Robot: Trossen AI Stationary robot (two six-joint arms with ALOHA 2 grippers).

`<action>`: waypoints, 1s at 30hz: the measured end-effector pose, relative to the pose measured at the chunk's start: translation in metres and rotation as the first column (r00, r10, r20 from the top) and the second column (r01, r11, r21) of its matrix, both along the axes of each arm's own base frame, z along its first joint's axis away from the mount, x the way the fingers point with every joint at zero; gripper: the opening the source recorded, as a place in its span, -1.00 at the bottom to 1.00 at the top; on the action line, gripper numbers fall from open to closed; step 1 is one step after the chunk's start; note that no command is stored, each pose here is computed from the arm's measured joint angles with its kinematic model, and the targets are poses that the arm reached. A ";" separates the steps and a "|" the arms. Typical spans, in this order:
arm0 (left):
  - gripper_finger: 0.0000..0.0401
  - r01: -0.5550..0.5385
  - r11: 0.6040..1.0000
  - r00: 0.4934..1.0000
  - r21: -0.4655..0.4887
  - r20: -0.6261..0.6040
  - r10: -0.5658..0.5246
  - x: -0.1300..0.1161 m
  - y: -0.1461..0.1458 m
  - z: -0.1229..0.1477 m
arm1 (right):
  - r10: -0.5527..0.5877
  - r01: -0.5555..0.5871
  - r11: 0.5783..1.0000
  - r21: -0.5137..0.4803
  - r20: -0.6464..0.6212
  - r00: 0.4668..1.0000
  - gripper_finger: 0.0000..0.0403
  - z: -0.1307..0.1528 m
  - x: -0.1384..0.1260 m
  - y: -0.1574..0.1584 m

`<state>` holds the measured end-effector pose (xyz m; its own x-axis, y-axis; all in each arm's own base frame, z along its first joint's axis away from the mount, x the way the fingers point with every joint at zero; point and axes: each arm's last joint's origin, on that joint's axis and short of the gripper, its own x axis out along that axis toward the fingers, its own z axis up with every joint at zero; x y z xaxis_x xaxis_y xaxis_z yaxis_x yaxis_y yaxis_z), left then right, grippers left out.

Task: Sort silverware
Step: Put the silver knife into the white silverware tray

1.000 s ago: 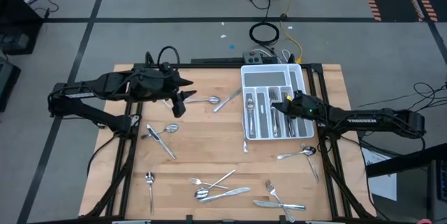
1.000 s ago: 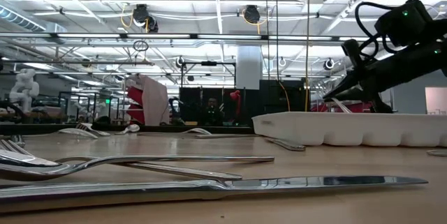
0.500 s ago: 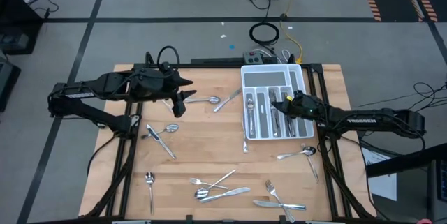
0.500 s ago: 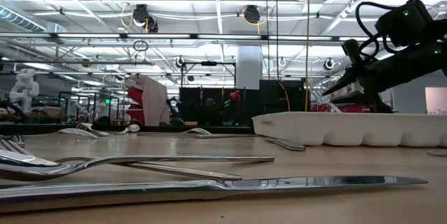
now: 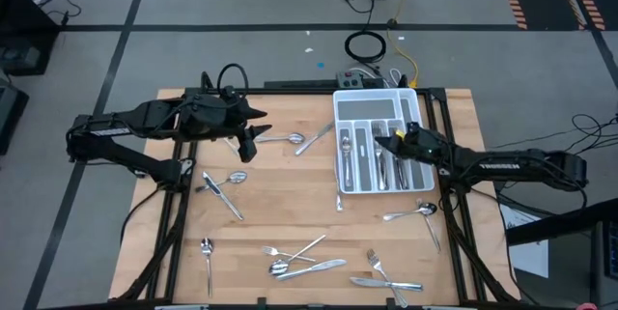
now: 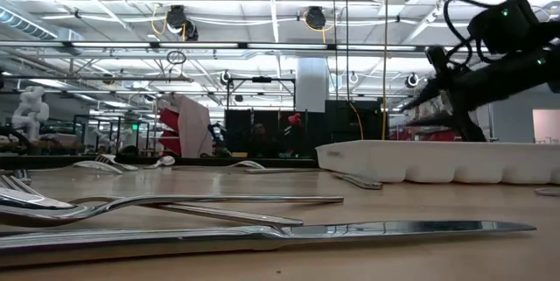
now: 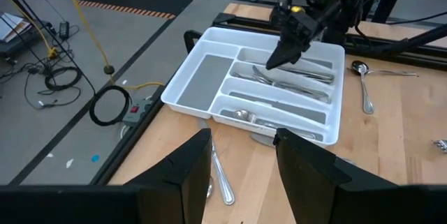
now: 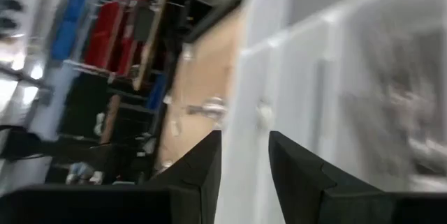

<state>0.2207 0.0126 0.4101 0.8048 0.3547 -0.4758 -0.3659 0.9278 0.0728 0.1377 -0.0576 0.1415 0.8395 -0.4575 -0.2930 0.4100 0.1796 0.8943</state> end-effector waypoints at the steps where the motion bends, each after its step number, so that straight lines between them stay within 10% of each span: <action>1: -0.17 0.000 1.000 1.000 0.000 0.000 0.000 0.000 0.000 0.000 | 0.012 -0.011 1.000 -0.027 0.013 1.000 -0.45 0.006 0.003 -0.001; 8: -0.17 -0.012 1.000 1.000 -0.023 -0.001 0.012 0.005 0.000 -0.003 | 0.113 -0.145 0.957 -0.249 -0.137 0.984 -0.45 0.070 0.026 -0.009; 15: -0.17 -0.126 0.992 0.982 -0.006 -0.140 0.124 0.043 0.013 -0.035 | 0.090 -0.330 0.882 -0.337 -0.567 0.819 -0.45 0.161 0.018 -0.008; 23: -0.17 -0.309 0.922 0.933 -0.234 -0.262 0.246 0.110 0.073 -0.110 | -0.042 -0.286 0.847 -0.447 -0.595 0.803 -0.44 0.229 -0.004 -0.004; 30: -0.17 -0.343 0.876 0.883 -0.340 -0.435 0.177 0.146 0.103 -0.192 | -0.041 -0.316 0.845 -0.432 -0.641 0.766 -0.44 0.229 -0.010 -0.002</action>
